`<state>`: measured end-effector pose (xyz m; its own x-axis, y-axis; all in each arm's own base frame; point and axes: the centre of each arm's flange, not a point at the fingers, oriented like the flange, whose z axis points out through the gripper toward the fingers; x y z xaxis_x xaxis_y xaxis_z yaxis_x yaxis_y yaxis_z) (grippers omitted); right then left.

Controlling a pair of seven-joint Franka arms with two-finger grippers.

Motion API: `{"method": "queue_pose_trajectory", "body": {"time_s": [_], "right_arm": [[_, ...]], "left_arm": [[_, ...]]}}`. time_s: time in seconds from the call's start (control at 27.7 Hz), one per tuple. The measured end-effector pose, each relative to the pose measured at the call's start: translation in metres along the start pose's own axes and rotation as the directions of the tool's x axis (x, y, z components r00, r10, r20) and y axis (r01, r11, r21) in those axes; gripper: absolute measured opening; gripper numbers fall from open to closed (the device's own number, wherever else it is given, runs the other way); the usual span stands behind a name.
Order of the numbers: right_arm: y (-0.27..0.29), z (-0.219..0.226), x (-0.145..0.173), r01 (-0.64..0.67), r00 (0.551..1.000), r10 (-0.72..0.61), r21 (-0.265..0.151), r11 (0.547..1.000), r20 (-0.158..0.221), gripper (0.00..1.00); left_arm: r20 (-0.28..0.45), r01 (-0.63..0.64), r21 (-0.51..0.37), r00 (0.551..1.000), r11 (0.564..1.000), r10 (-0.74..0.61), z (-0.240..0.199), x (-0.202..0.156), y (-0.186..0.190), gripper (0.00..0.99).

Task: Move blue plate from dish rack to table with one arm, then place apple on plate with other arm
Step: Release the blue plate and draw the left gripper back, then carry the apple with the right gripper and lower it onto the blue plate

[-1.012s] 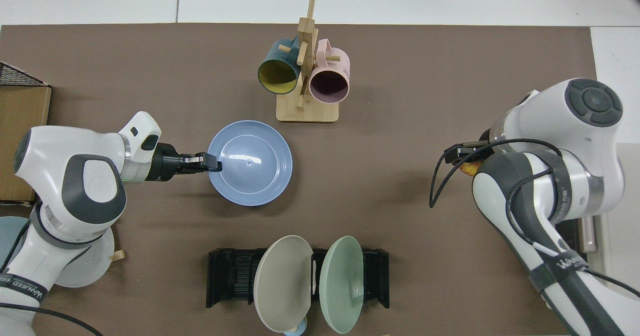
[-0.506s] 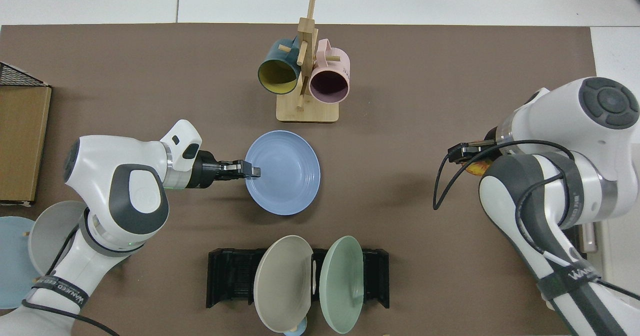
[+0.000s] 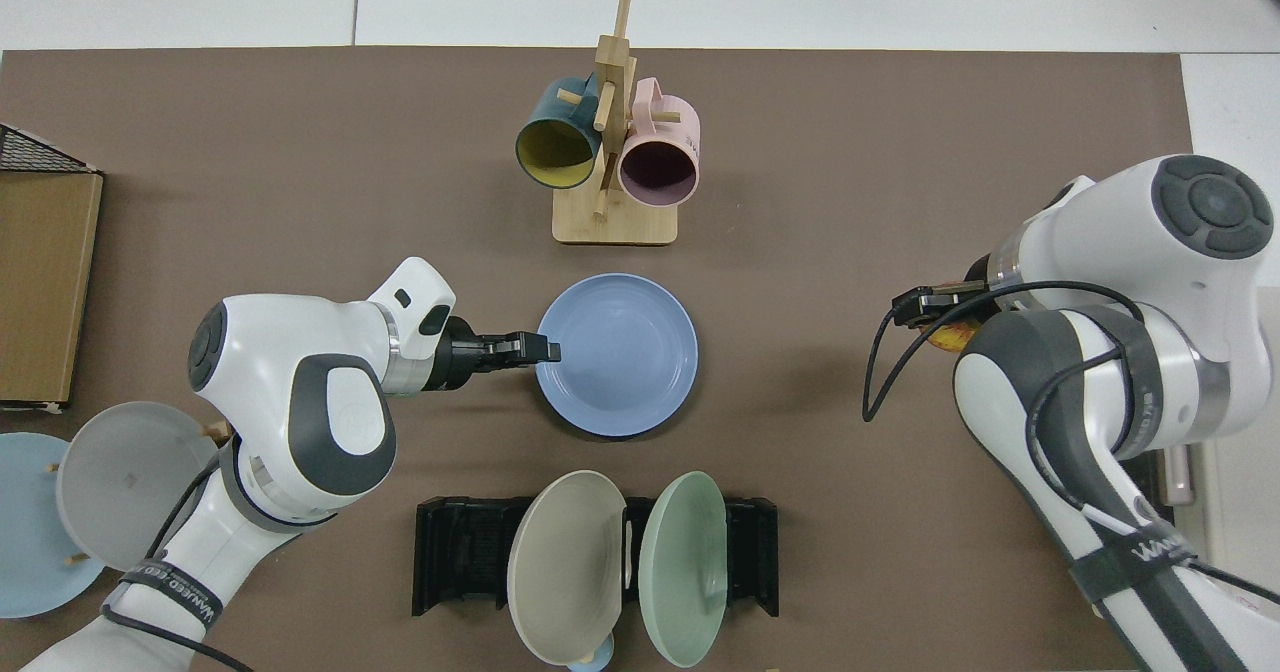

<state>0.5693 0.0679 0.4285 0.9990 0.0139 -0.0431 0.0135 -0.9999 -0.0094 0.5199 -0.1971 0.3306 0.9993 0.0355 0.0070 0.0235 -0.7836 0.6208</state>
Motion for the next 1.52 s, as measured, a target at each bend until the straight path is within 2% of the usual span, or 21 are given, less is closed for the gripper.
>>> {"method": "queue_pose_trajectory", "body": {"time_s": [0.04, 0.14, 0.18, 0.4, 0.51, 0.61, 0.72, 0.83, 0.9, 0.98, 1.12, 1.23, 1.27, 1.37, 1.52], "right_arm": [[0.000, 0.000, 0.000, 0.000, 1.000, 0.000, 0.000, 1.000, 0.000, 0.77], [0.000, 0.000, 0.000, 0.000, 1.000, 0.000, 0.000, 1.000, 0.000, 0.77], [0.000, 0.000, 0.000, 0.000, 1.000, 0.000, 0.000, 1.000, 0.000, 0.77], [-0.005, 0.000, -0.001, 0.009, 1.000, -0.009, 0.000, 1.000, 0.000, 0.77], [-0.011, 0.000, -0.001, 0.019, 1.000, -0.019, -0.001, 1.000, 0.001, 0.77], [-0.020, 0.000, -0.002, 0.034, 0.999, -0.034, -0.001, 0.999, 0.001, 0.77], [-0.029, 0.001, -0.004, 0.048, 0.999, -0.048, -0.001, 0.999, 0.001, 0.77], [-0.039, 0.001, -0.005, 0.066, 0.998, -0.066, -0.002, 0.998, 0.001, 0.77], [-0.052, 0.000, -0.008, 0.088, 0.996, -0.088, -0.002, 0.996, 0.000, 0.77], [-0.068, 0.000, -0.011, 0.113, 0.994, -0.113, -0.002, 0.994, -0.002, 0.77], [-0.104, -0.005, -0.020, 0.121, 0.993, -0.121, -0.002, 0.993, -0.012, 0.77], [-0.128, -0.010, -0.025, 0.124, 0.992, -0.124, -0.001, 0.992, -0.022, 0.77], [-0.135, -0.012, -0.027, 0.123, 0.992, -0.123, 0.000, 0.992, -0.025, 0.77], [-0.156, -0.015, -0.033, 0.114, 0.993, -0.114, 0.002, 0.994, -0.032, 0.77], [-0.176, -0.016, -0.037, 0.082, 0.996, -0.082, 0.012, 0.997, -0.035, 0.77]], "left_arm": [[0.000, 0.005, 0.000, 1.000, 1.000, -0.005, 0.000, 0.000, 0.000, 0.559], [0.000, 0.014, 0.000, 1.000, 1.000, -0.014, 0.000, 0.000, 0.000, 0.564], [-0.001, 0.018, 0.000, 1.000, 1.000, -0.018, 0.000, 0.000, 0.000, 0.626], [-0.002, 0.024, 0.018, 1.000, 1.000, -0.024, -0.007, 0.002, 0.002, 0.643], [0.020, 0.004, 0.075, 1.000, 0.997, -0.006, -0.020, 0.005, 0.004, 0.608], [0.052, -0.020, 0.167, 0.999, 0.986, 0.011, -0.050, 0.012, 0.007, 0.608], [0.078, -0.060, 0.285, 0.996, 0.957, 0.039, -0.089, 0.019, 0.016, 0.612], [0.117, -0.120, 0.415, 0.990, 0.902, 0.077, -0.129, 0.021, 0.029, 0.630], [0.152, -0.154, 0.479, 0.984, 0.865, 0.090, -0.152, 0.019, 0.040, 0.696], [0.176, -0.173, 0.511, 0.980, 0.842, 0.094, -0.170, 0.018, 0.051, 0.700], [0.194, -0.200, 0.559, 0.975, 0.805, 0.107, -0.199, 0.019, 0.069, 0.824], [0.195, -0.217, 0.608, 0.973, 0.764, 0.121, -0.217, 0.021, 0.077, 0.841], [0.192, -0.219, 0.618, 0.973, 0.755, 0.125, -0.223, 0.022, 0.080, 0.877], [0.179, -0.216, 0.632, 0.975, 0.744, 0.131, -0.243, 0.023, 0.090, 0.987], [0.169, -0.210, 0.642, 0.977, 0.737, 0.131, -0.261, 0.023, 0.099, 0.987]]}}
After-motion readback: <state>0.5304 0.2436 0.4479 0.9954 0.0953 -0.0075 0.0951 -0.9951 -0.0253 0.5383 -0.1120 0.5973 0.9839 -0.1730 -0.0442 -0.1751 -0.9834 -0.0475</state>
